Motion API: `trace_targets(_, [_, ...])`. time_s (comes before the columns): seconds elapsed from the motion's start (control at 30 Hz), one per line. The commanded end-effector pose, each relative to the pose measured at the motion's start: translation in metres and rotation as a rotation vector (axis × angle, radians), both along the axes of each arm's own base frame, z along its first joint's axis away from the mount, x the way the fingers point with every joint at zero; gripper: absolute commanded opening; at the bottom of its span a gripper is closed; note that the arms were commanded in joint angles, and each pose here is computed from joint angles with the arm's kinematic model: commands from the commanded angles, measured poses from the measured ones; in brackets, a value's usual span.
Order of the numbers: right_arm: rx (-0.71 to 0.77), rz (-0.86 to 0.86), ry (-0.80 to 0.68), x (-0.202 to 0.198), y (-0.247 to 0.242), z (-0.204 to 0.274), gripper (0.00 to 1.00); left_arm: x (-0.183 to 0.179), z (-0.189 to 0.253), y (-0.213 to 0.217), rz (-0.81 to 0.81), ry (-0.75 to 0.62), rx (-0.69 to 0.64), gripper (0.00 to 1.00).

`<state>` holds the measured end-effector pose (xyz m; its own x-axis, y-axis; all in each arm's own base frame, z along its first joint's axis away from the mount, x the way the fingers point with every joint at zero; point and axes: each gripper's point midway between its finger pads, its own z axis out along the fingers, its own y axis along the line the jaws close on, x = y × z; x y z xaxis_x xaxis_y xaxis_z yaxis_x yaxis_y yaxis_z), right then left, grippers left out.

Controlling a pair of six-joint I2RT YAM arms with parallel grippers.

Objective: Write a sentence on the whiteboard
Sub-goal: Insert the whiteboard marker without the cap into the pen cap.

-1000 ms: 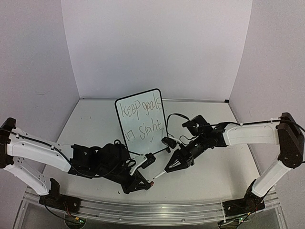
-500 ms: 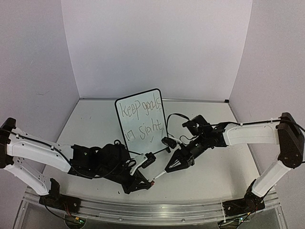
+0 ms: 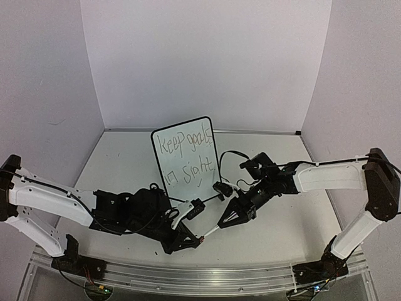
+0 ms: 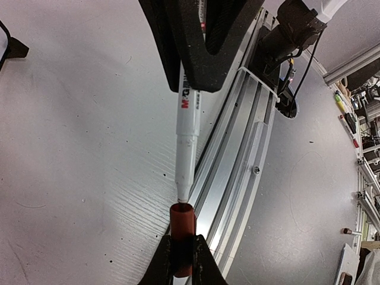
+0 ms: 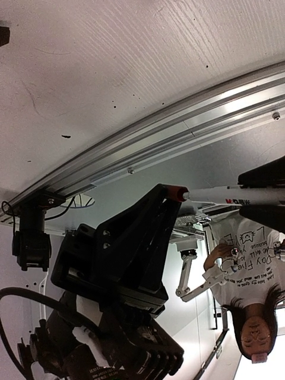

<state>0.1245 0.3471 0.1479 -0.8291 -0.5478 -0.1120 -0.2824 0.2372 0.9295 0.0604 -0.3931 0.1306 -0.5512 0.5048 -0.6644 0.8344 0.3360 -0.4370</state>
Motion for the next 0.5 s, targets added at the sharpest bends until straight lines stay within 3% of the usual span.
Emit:
trace_targets(0.0, [0.033,0.017,-0.013,-0.0007,0.0001,0.0042,0.0,0.0038,0.0191,-0.0103,0.011,-0.025,-0.061,0.0])
trace_targets(0.47, [0.026,0.026,0.005,-0.0016,0.0007,-0.0008,0.0,0.0048,0.0258,-0.0127,0.006,-0.04,-0.081,0.0])
